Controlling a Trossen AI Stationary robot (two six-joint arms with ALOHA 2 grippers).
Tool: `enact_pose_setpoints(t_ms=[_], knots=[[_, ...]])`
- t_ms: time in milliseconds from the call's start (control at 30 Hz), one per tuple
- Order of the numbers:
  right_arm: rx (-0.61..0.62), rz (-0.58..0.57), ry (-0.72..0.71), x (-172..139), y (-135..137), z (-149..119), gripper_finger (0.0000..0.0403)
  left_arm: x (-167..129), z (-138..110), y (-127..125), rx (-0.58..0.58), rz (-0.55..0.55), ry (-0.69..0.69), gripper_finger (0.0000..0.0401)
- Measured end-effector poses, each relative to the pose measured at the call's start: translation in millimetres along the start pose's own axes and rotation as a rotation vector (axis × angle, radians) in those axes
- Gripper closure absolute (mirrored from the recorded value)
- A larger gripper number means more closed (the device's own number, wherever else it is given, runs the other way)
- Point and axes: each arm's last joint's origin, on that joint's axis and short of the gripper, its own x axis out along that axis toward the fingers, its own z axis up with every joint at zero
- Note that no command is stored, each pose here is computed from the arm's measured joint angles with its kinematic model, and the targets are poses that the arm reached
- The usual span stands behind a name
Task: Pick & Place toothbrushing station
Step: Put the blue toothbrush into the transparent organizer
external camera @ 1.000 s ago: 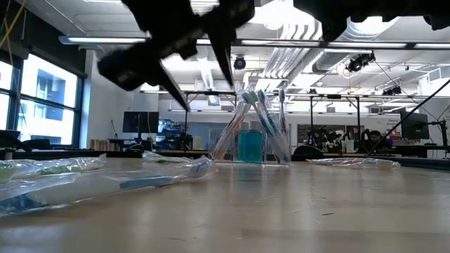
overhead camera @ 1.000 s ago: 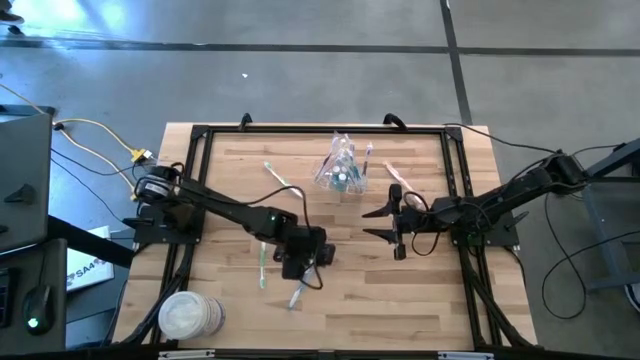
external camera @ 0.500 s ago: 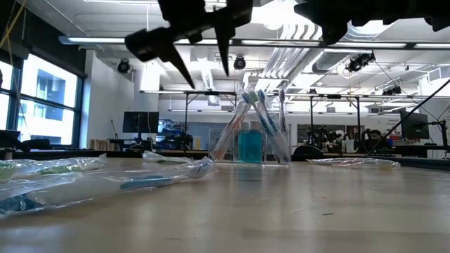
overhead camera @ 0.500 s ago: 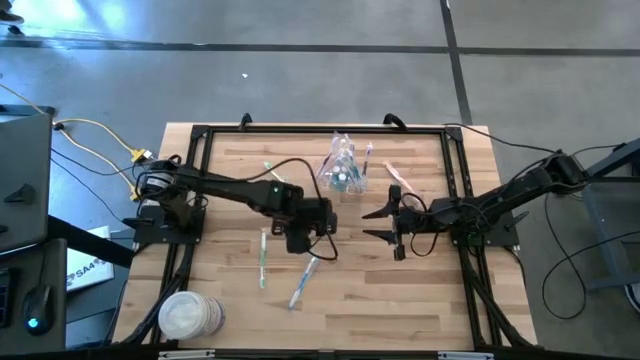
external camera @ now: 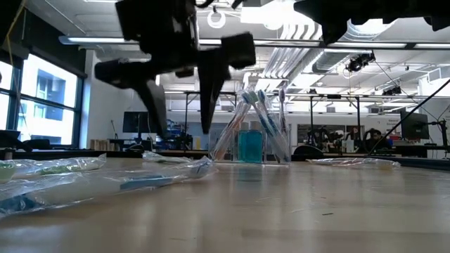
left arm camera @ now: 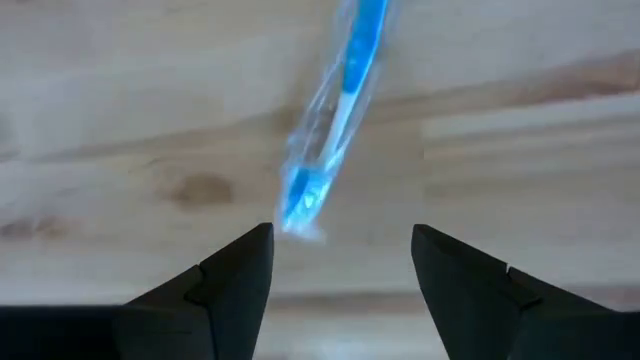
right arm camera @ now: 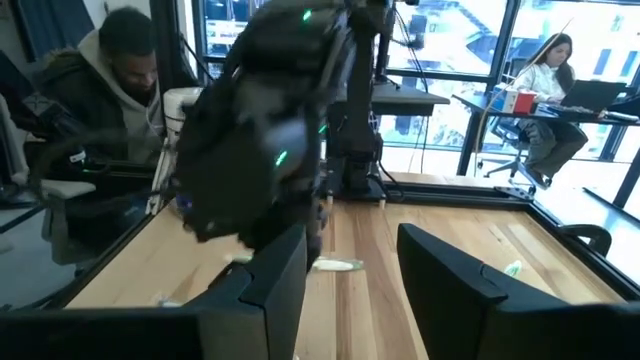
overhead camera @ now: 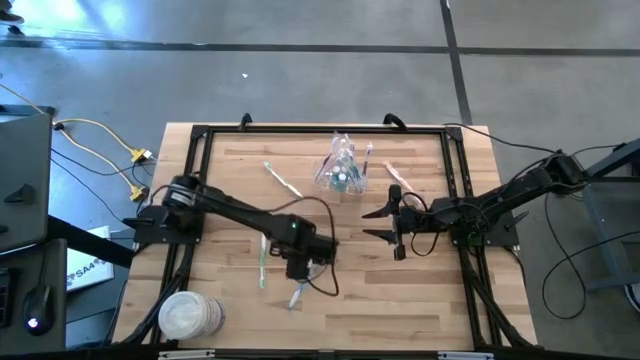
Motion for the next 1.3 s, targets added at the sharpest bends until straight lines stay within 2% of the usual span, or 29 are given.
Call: enact_pose_setpoints(t_ms=[200,433,667,767,1033,1300], knots=[[0.000,0.000,0.001,0,0,0,0.0251,15,10,0,0.032,-0.020,0.011,0.0166],[-0.002,0.000,0.009,0,0,-1,0.0251,25,29,4,0.232,0.022,0.100,0.0166],[0.014,-0.002,0.001,0,0,0,0.0251,33,25,3,0.221,-0.011,0.064,0.0166],[0.025,-0.002,-0.006,0,-1,1,0.0251,34,24,4,0.178,-0.002,0.037,0.0166],[0.049,0.001,-0.014,0,0,1,0.0251,36,17,5,0.209,-0.010,0.020,0.0167],[0.074,0.003,-0.008,0,0,1,0.0251,45,7,8,0.216,-0.008,-0.048,0.0197]])
